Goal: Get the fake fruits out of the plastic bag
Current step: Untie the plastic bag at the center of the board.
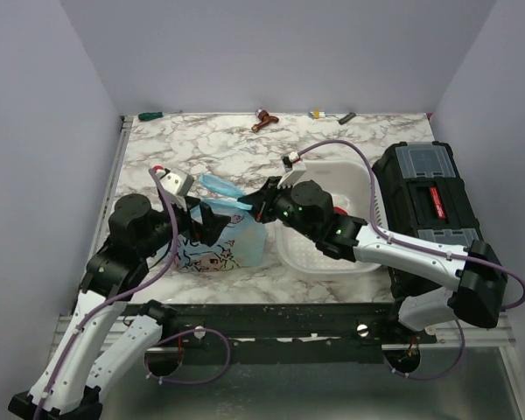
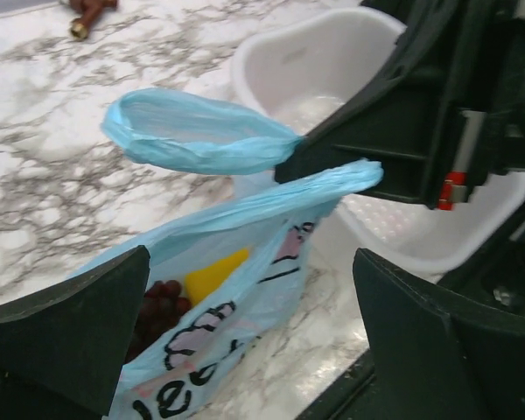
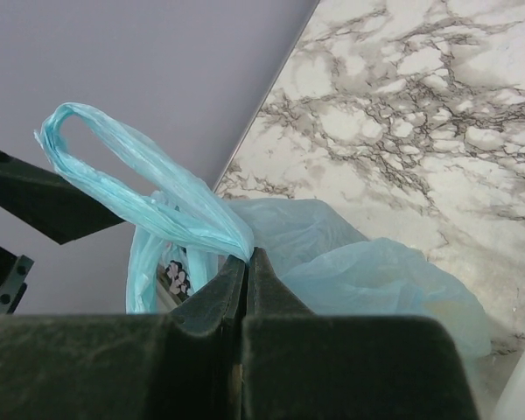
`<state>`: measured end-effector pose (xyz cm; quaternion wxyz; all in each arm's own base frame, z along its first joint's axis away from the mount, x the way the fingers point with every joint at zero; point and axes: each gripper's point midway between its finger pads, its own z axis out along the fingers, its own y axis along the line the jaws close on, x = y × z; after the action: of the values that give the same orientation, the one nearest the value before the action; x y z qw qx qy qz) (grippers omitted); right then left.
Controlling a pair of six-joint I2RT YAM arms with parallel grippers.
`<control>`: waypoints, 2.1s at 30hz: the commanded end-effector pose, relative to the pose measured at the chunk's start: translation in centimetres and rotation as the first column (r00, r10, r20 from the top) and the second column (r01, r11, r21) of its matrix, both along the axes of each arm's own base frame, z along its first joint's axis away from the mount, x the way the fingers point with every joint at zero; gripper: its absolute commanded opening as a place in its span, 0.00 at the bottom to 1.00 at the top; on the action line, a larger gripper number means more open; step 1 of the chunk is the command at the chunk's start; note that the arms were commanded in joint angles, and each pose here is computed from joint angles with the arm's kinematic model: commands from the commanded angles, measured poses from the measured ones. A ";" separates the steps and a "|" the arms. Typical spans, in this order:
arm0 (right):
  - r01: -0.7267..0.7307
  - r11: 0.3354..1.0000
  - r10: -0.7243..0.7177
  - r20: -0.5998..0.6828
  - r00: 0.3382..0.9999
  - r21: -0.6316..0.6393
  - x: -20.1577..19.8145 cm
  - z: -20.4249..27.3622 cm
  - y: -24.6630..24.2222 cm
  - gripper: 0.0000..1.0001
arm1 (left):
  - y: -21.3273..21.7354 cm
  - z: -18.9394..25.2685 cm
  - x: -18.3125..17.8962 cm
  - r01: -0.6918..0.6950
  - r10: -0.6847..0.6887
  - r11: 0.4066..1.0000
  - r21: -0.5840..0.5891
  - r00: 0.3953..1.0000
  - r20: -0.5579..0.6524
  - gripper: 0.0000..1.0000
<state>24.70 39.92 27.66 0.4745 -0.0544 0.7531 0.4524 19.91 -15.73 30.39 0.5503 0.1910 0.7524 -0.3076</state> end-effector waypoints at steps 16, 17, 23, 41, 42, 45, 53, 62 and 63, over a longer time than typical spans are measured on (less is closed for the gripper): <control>0.008 1.000 -0.008 0.007 1.000 0.020 -0.2 0.9 -0.6 0.01 | 5.0 -1.8 9.4 -0.407 0.351 0.861 0.306 0.910 0.222 0.99; 0.006 1.000 -0.006 0.004 1.000 0.024 -0.2 0.9 -0.6 0.01 | 4.9 -1.5 9.4 -0.410 0.358 0.863 0.294 0.908 0.216 0.99; 0.001 1.000 -0.001 0.000 1.000 0.024 -0.3 1.0 -0.5 0.01 | 3.3 0.6 9.3 -0.370 0.333 0.907 0.202 0.923 0.193 0.98; 0.014 1.000 -0.014 0.004 1.000 0.018 -0.2 1.7 -0.9 0.01 | 1.5 -3.3 10.5 -0.261 0.240 0.915 0.309 0.965 0.105 0.99; 0.010 1.000 -0.010 0.007 1.000 0.023 -0.3 1.7 -0.8 0.01 | 1.7 -3.6 10.7 -0.263 0.248 0.908 0.326 0.965 0.088 0.99; 0.017 1.000 -0.018 0.014 1.000 0.021 -0.1 1.9 -0.8 0.01 | 1.0 -3.9 10.3 -0.219 0.210 0.924 0.314 0.976 0.061 0.99; 0.012 1.000 -0.012 0.007 1.000 0.020 -0.4 1.5 -0.9 0.01 | 0.9 0.2 7.8 -0.195 0.157 0.967 0.165 0.963 0.218 0.99; -0.001 1.000 0.001 0.002 1.000 0.030 -0.6 1.7 -0.8 0.01 | 2.2 -1.0 8.6 -0.275 0.230 0.943 0.187 0.946 0.228 0.99; -0.007 0.999 0.007 0.002 1.000 0.036 -0.7 1.7 -0.8 0.01 | 2.7 -1.1 9.0 -0.308 0.261 0.932 0.191 0.937 0.233 0.99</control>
<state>24.24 39.23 27.89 0.4697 -0.0514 0.7567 0.4519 27.12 -14.40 30.76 0.6434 0.1961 0.7215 -0.1646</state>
